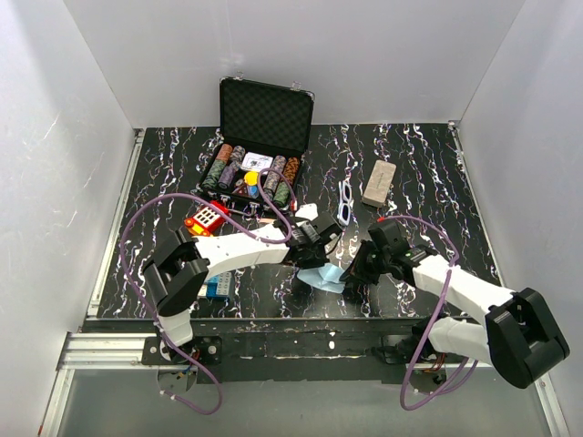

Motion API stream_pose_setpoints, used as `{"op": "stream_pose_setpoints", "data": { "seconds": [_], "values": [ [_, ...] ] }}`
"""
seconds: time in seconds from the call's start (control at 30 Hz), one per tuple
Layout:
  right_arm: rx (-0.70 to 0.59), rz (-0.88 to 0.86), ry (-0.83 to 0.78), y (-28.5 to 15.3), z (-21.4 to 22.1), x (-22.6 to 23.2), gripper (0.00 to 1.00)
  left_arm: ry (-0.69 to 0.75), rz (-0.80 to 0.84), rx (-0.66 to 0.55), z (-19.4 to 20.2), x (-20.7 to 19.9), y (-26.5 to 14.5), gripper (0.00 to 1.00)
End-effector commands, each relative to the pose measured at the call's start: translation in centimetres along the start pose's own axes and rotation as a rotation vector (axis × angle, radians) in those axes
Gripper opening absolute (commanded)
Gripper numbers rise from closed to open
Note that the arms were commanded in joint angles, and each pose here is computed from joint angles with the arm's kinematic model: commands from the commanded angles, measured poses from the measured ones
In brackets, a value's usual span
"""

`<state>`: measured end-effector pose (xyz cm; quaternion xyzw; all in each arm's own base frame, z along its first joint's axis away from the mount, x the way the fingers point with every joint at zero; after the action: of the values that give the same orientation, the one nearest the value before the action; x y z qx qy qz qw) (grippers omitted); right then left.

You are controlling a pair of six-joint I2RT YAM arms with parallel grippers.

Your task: Organize the sunglasses

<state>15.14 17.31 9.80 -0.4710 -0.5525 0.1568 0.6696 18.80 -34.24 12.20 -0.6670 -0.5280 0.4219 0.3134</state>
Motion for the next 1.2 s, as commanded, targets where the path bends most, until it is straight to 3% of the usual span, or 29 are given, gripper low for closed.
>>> {"op": "stream_pose_setpoints", "data": {
  "seconds": [0.0, 0.6, 0.93, 1.1, 1.17],
  "values": [
    [0.055, -0.014, -0.023, 0.0, 0.6, 0.3, 0.05, -0.019, 0.024, -0.018, -0.3, 0.3, -1.5, 0.0],
    [0.081, -0.031, -0.001, -0.6, 1.6, -0.7, 0.05, -0.018, -0.012, -0.036, -0.1, 1.9, -2.7, 0.0],
    [0.112, -0.034, 0.017, 0.7, 2.0, -1.4, 0.08, 0.009, -0.053, 0.003, 0.9, 2.5, -1.3, 0.01],
    [0.122, -0.021, 0.02, 1.5, 2.0, -1.7, 0.15, 0.016, -0.069, 0.019, 1.2, 2.6, -0.7, 0.02],
    [0.121, -0.029, 0.017, 1.5, 2.0, -1.6, 0.23, 0.018, -0.074, 0.022, 1.3, 2.7, -0.6, 0.07]
  ]
}}
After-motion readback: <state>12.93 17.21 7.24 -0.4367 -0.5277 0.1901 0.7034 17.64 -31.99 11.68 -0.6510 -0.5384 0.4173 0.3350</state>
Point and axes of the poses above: each gripper's point midway between its finger pads, its own y axis out along the fingers, its own x axis along the line the jaws close on, z = x × y, the point moved 6 cm from there along -y, back along the fingers, and after that the axes turned 7 degrees about y, right-handed, at the moved point
